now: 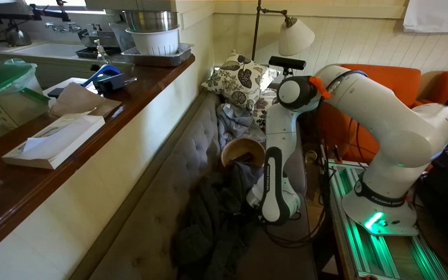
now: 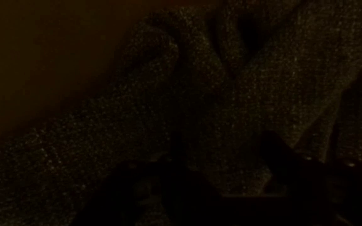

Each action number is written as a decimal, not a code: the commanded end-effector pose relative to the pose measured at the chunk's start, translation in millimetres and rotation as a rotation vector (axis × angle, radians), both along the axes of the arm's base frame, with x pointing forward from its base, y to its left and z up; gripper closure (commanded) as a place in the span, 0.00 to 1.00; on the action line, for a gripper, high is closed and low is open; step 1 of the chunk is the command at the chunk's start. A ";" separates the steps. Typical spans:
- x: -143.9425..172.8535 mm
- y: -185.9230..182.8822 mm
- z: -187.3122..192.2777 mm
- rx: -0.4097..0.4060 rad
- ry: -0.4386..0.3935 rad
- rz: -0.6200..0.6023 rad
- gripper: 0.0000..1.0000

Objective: Partially stretch the blanket

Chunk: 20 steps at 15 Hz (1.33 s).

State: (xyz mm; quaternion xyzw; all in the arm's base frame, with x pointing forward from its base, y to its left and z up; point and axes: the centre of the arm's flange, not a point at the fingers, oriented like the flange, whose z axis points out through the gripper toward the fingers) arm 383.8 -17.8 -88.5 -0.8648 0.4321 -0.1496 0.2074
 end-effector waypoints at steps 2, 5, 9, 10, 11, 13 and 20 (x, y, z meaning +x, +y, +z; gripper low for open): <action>7.2 9.5 -15.8 -0.007 -0.028 -0.013 0.70; 10.0 9.2 -15.3 -0.017 -0.018 -0.019 0.92; -0.5 -10.1 4.7 -0.022 0.129 0.032 1.00; -7.0 -18.3 10.9 -0.032 0.194 0.055 1.00; -15.9 -29.5 19.0 -0.059 0.235 0.059 0.99; -32.3 -55.5 37.3 -0.097 0.322 0.055 0.99; -79.0 -112.2 53.4 -0.056 0.677 0.143 0.99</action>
